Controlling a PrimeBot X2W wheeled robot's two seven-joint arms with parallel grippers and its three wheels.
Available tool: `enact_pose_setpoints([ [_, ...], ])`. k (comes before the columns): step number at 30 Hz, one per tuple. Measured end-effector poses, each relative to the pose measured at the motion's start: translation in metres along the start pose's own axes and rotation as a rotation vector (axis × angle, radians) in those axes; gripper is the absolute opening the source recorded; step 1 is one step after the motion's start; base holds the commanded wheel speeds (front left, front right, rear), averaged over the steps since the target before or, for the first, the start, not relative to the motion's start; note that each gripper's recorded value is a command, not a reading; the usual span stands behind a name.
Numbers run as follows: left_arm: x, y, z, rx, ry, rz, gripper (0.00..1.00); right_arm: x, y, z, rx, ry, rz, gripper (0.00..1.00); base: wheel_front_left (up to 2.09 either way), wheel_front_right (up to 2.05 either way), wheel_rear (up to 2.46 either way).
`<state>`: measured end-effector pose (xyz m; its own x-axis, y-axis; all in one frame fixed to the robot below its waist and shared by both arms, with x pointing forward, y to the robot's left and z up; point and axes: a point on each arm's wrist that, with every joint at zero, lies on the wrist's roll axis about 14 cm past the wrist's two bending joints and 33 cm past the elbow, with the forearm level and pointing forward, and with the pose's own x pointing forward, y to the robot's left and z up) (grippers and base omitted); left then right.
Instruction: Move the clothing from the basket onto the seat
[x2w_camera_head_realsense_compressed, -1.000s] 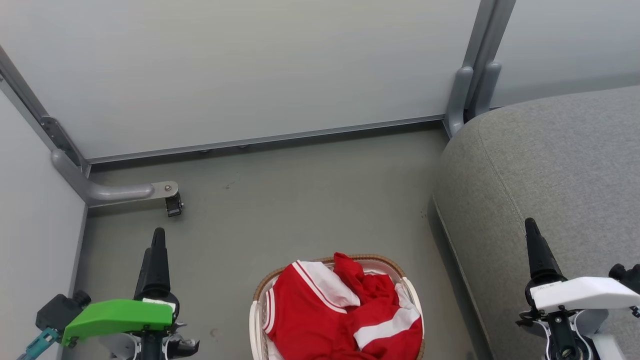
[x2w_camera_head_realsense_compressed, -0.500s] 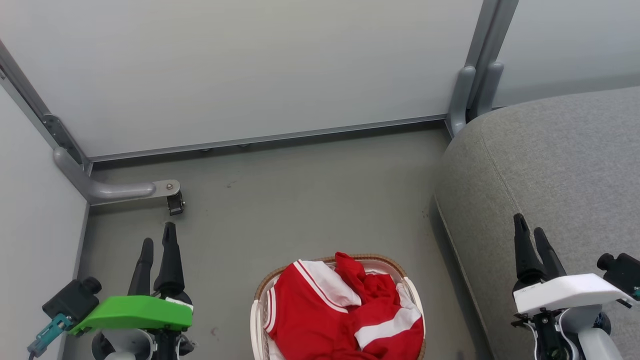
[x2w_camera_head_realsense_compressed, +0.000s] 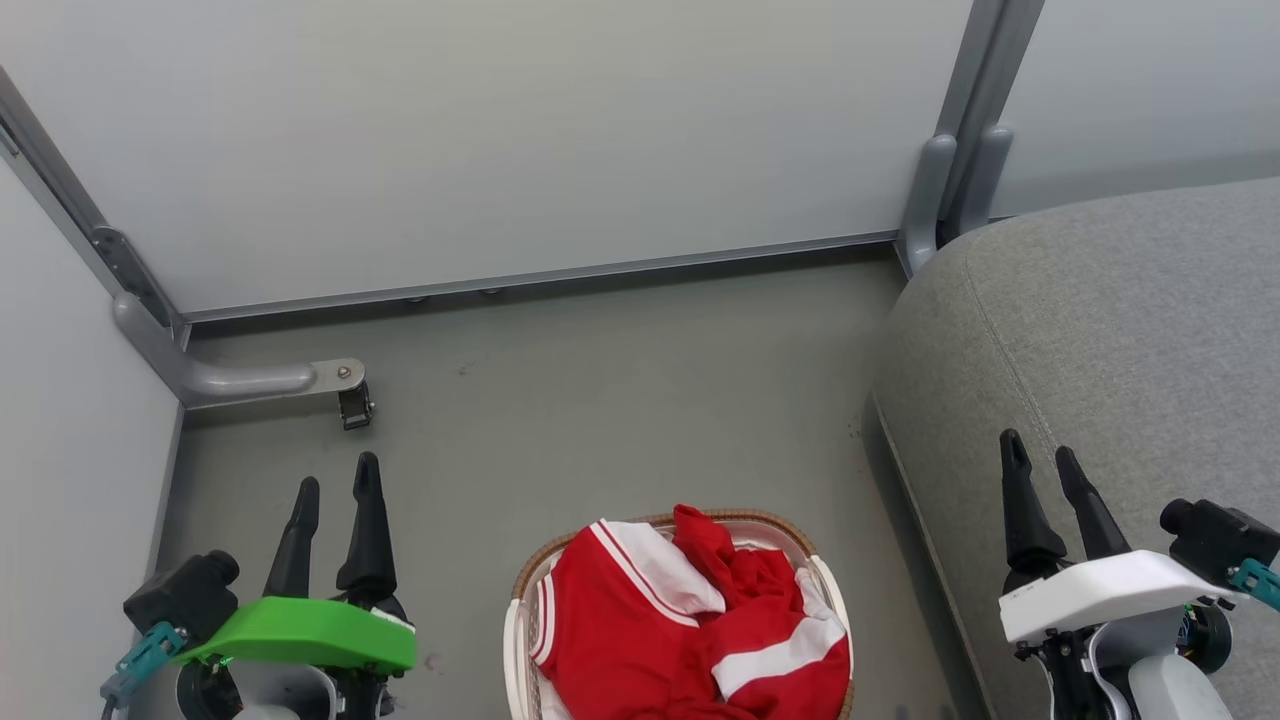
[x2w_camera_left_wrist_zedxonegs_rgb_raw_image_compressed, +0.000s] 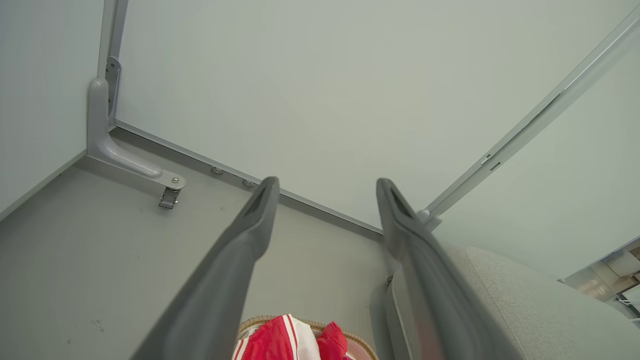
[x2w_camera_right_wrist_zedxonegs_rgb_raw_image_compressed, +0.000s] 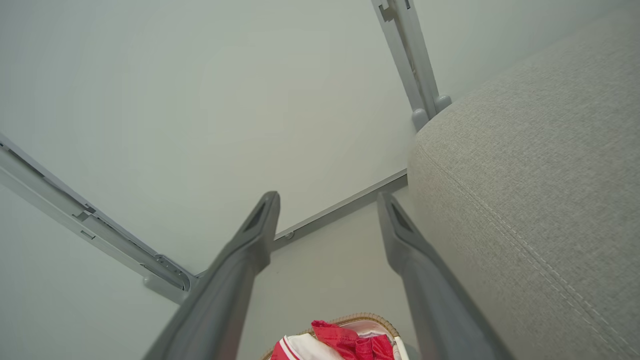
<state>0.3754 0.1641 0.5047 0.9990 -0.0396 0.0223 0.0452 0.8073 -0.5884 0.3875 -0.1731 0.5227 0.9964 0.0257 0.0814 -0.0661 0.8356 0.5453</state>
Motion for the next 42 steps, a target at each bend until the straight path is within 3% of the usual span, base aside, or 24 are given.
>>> enact_pose_setpoints([
  [42,-0.01,0.001,-0.015,0.315,0.017,-0.038,1.0,0.003,0.016,-0.016,-0.375,0.015,0.101,1.0,0.0,0.0,0.0],
])
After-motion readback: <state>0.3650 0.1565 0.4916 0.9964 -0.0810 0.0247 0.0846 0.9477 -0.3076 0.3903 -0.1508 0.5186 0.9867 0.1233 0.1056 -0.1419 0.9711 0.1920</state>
